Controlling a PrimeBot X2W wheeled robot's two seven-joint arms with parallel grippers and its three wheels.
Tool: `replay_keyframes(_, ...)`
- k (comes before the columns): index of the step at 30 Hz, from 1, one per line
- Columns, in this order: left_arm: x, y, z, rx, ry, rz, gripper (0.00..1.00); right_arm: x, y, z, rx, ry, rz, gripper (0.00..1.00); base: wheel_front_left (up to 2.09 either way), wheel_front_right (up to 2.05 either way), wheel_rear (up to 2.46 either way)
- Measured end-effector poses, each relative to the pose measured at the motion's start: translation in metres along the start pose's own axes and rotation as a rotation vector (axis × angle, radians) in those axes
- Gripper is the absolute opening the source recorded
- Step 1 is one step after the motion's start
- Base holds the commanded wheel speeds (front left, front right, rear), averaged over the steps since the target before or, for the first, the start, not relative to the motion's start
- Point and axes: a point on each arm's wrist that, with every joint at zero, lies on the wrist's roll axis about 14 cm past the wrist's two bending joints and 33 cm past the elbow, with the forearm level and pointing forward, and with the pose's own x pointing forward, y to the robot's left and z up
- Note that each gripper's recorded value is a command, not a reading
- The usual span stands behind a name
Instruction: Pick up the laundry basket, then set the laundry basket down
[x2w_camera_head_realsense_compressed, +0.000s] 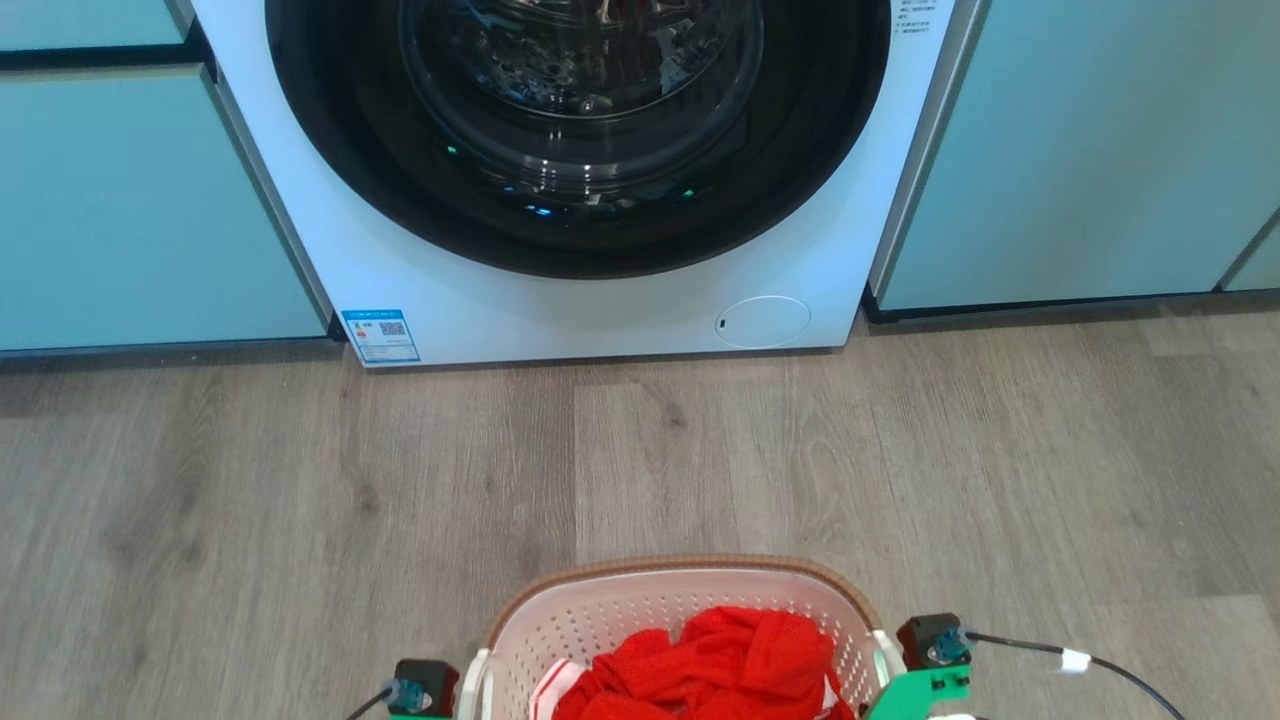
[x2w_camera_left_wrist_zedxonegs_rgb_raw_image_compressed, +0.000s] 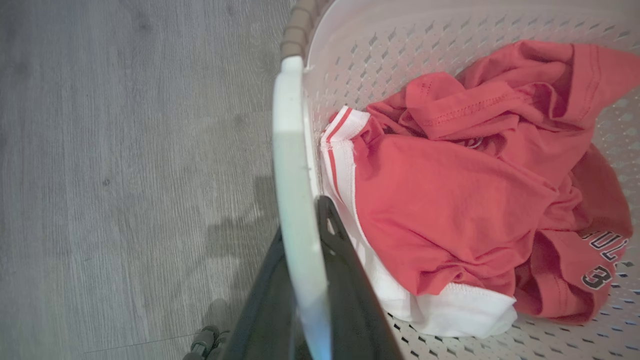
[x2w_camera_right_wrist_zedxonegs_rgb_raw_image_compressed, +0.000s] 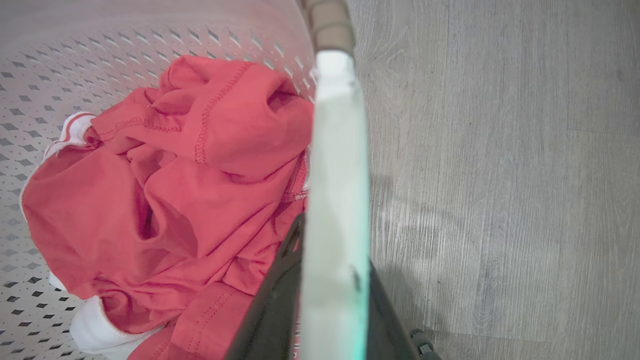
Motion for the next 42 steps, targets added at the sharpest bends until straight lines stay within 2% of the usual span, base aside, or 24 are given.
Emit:
replay_keyframes(26,0.003,-0.001,0.0,0.001,0.013,0.001,0.0,0.002,-0.003,-0.003,0.028,0.001,-0.006,0.0,0.0,0.0,0.0)
replay_keyframes(42,0.034,0.009,0.039,0.006,-0.006,0.006,0.0,0.034,-0.018,0.041,0.022,-0.034,-0.018,0.0,0.0,0.0,0.0)
